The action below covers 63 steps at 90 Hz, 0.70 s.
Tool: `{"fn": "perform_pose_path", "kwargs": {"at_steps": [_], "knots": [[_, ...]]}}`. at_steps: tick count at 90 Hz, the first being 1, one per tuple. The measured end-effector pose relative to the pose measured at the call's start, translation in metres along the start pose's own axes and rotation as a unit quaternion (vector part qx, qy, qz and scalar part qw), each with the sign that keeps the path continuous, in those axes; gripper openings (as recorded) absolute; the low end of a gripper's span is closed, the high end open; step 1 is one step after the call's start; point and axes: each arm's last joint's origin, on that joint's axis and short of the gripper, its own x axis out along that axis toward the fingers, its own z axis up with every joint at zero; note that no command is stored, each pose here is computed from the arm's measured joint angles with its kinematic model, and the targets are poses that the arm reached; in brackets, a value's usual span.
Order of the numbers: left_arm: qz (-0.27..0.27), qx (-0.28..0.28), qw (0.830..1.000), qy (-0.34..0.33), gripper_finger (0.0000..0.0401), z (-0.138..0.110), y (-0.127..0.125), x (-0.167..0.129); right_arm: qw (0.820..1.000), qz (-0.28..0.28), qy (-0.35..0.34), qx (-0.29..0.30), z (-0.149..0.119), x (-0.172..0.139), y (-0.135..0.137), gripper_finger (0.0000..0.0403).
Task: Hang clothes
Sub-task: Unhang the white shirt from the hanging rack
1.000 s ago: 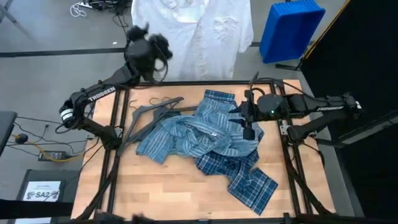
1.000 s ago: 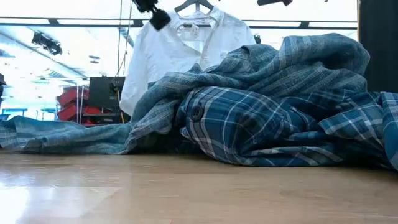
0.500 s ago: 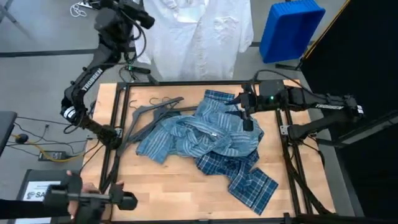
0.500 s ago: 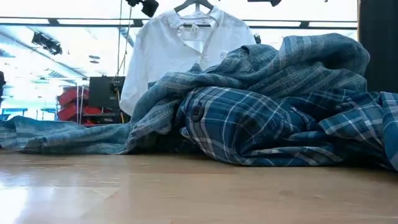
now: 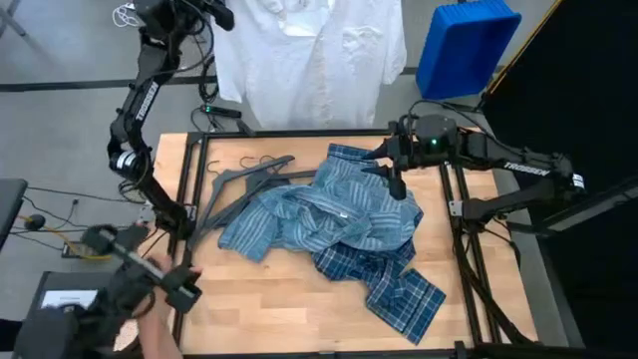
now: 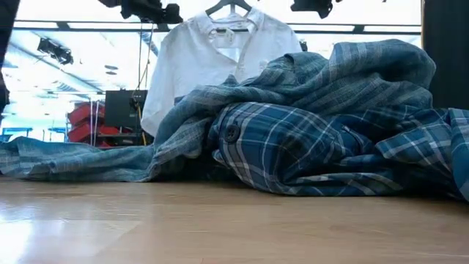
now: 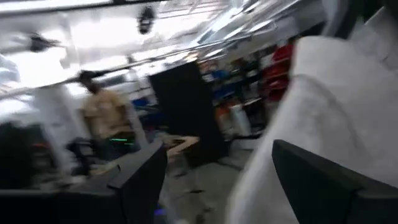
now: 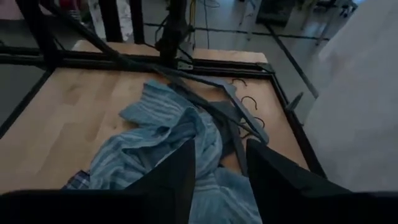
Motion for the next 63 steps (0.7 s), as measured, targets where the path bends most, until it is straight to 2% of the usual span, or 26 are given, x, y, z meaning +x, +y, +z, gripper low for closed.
{"fn": "perform_pose_path", "kwargs": {"at_steps": [11, 20, 48, 63], "knots": [[-0.097, -0.054, 0.994, -0.025, 0.0271, -0.012, 0.009, 0.012, 1.0, 0.002, 0.006, 0.001, -0.001, 0.0, 0.0, 0.0114], [-0.144, -0.086, 0.986, -0.023, 0.0271, -0.026, 0.013, 0.023, 1.0, 0.002, 0.008, 0.001, -0.001, 0.0, 0.0, 0.0113], [-0.155, -0.127, 0.98, -0.011, 0.0265, -0.056, 0.016, 0.047, 1.0, 0.002, 0.008, -0.003, -0.001, 0.0, 0.0, 0.0113], [-0.179, -0.113, 0.977, -0.034, 0.0221, -0.051, 0.015, 0.046, 1.0, -0.005, 0.009, 0.0, -0.002, 0.0, -0.003, 0.0113]]}}
